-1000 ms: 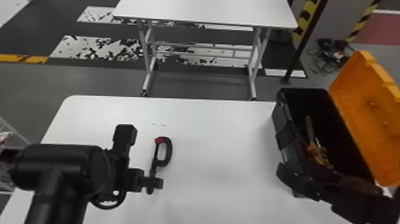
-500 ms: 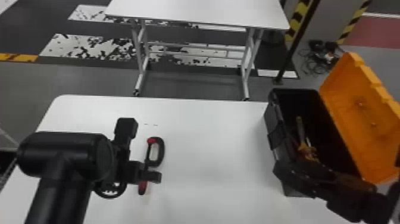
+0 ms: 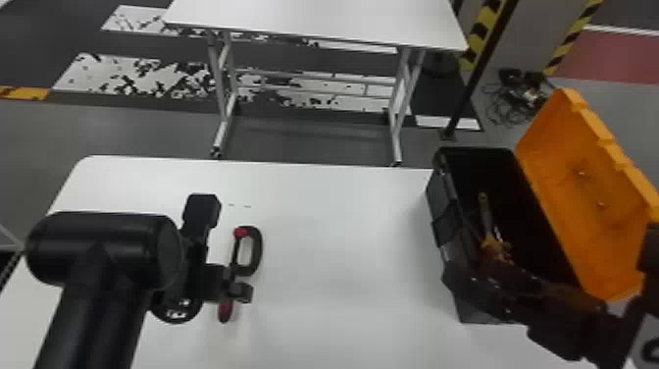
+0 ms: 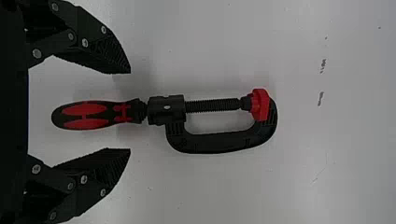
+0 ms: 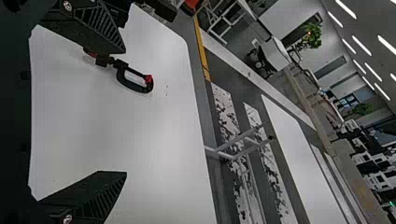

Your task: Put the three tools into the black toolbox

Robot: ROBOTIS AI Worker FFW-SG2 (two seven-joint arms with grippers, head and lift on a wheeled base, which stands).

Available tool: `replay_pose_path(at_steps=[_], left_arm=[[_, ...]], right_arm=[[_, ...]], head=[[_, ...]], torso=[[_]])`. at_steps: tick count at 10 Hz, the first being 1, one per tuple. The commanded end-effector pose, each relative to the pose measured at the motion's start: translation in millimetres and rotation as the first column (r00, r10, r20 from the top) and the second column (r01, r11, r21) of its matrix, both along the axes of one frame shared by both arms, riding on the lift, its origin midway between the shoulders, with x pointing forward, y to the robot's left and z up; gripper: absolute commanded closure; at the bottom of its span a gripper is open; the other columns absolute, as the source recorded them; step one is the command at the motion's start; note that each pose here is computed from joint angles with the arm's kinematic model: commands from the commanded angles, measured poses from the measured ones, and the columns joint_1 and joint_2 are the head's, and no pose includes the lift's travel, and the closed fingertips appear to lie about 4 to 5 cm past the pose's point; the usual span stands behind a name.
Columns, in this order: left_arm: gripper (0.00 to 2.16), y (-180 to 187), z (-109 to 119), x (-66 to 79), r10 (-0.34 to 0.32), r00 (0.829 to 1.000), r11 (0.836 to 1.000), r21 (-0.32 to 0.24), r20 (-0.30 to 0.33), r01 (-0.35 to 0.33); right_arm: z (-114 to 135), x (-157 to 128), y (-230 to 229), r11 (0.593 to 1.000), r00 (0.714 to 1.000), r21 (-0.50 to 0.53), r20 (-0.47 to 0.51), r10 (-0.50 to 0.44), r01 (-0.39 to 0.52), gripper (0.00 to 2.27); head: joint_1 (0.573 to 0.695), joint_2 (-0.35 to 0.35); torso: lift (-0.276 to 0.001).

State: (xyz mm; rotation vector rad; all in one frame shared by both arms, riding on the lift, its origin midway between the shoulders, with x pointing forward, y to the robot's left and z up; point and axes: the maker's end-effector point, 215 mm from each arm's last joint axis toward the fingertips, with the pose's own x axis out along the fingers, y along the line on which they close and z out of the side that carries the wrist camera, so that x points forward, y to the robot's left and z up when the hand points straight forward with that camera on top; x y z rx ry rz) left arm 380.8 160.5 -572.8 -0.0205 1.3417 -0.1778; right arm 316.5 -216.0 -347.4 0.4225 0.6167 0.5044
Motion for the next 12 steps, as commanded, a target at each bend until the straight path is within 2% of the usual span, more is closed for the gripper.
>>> replay_pose_path(at_steps=[1,2,5,6,7,8,9,10,11,12], left_arm=[[1.34,2.3,-2.2,-1.7,0.002,1.0,1.0,0.008,-0.009,-0.002],[1.85,2.3,-1.5,-0.4,0.002,1.0,1.0,0.008,-0.008,-0.002],[2.14,-2.8,2.9,-1.7,-0.012,1.0,1.0,0.009,0.009,0.011],[2.14,-4.9,6.3,-3.2,-0.013,1.0,1.0,0.002,0.021,0.013],[2.14,-8.7,13.9,-5.3,-0.012,0.999,1.0,-0.022,0.043,0.013],[2.14,-18.0,24.7,-11.9,-0.013,0.997,0.997,-0.075,0.07,0.019],[2.14,-31.8,37.3,-22.1,-0.012,0.996,0.983,-0.181,0.087,0.028],[2.14,-50.2,49.4,-31.1,-0.017,0.996,0.948,-0.315,0.086,0.044],[2.14,-66.4,60.9,-49.0,-0.009,0.998,0.873,-0.486,0.06,0.037],[2.14,-85.1,80.1,-67.0,-0.011,0.999,0.759,-0.65,0.039,0.034]], right_arm=[[-1.2,1.1,-1.0,1.0,1.0,0.001,0.0,-0.003,0.003,0.08],[-2.1,1.5,-1.2,1.0,1.0,0.003,-0.003,-0.004,0.004,0.08],[-5.9,4.6,-1.5,1.0,1.0,0.005,-0.007,-0.01,0.01,0.08],[-7.3,4.6,-1.1,1.0,1.0,0.004,-0.011,-0.01,0.01,0.08],[-6.7,5.2,0.7,1.0,1.0,0.004,-0.01,-0.008,0.008,0.08],[-6.3,6.7,3.6,1.0,1.0,0.005,-0.009,-0.002,0.002,0.08],[-9.6,6.2,5.9,1.0,1.0,0.002,-0.026,0.004,-0.004,0.08],[-13.1,5.9,11.6,1.0,0.999,0.0,-0.046,0.016,-0.016,0.08],[-16.4,4.0,16.6,1.0,0.997,0.007,-0.075,0.029,-0.028,0.08],[-18.8,2.6,19.1,0.999,0.994,0.011,-0.099,0.037,-0.036,0.08]], head=[[0.695,-0.093],[0.695,-0.091],[0.695,-0.095],[0.695,-0.098],[0.695,-0.1],[0.695,-0.103],[0.695,-0.111],[0.695,-0.137],[0.695,-0.166],[0.695,-0.184]], torso=[[-0.051],[-0.051],[-0.051],[-0.051],[-0.051],[-0.051],[-0.051],[-0.051],[-0.051],[-0.051]])
